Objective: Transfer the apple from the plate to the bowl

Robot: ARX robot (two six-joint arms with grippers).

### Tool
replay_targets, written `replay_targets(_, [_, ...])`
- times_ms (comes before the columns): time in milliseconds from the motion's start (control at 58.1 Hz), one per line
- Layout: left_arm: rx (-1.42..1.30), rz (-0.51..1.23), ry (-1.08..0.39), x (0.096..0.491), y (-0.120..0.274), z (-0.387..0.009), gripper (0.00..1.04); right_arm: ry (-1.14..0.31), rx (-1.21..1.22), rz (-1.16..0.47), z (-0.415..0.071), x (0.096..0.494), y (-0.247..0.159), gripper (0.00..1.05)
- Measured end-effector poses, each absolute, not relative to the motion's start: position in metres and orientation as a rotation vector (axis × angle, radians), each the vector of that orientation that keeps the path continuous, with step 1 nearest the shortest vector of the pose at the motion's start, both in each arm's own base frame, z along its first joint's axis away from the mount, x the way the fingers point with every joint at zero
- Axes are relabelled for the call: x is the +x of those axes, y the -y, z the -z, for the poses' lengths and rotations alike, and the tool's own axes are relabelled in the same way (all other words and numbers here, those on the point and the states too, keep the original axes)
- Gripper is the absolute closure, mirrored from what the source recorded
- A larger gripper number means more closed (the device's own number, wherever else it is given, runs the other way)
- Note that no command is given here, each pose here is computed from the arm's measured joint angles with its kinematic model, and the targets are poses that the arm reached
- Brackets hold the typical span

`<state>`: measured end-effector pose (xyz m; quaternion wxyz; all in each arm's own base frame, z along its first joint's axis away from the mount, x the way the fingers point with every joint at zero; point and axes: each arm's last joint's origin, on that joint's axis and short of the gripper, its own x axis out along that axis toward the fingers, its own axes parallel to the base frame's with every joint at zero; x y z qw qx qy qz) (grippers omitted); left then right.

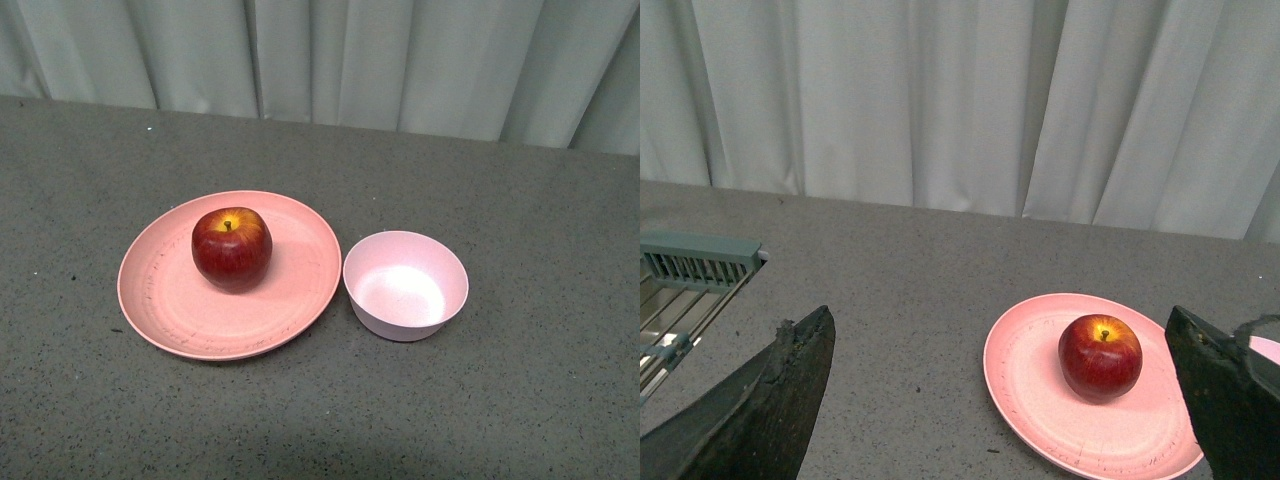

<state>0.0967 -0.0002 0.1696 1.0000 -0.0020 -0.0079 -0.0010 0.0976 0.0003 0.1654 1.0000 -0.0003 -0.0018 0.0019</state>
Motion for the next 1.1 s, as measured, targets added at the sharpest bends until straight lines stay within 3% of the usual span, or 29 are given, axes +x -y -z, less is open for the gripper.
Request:
replay_targets(396, [-0.004,0.002,0.016,0.097,0.0,-0.17,0.07,0.004,0.0,-0.004,-0.165,0.098,0.0,0.08])
replay_targets(620, [-0.004,-0.003,0.014,0.097,0.0,-0.17,0.07,0.004,0.0,-0.004,-0.165,0.098,0.0,0.09])
replay_targets(672, [-0.04,-0.072,-0.104,0.099,-0.001,-0.167,0.07,0.003,0.0,-0.004,-0.165,0.098,0.0,0.09])
replay_targets(741, [-0.071,-0.102,-0.211,0.113,0.0,-0.165,0.07,0.004,0.0,-0.003,-0.165,0.098,0.0,0.09])
replay_targets(1102, [-0.145,0.015,-0.264,0.206,0.02,-0.177,0.07,0.003,0.0,-0.004,-0.165,0.098,0.0,0.09])
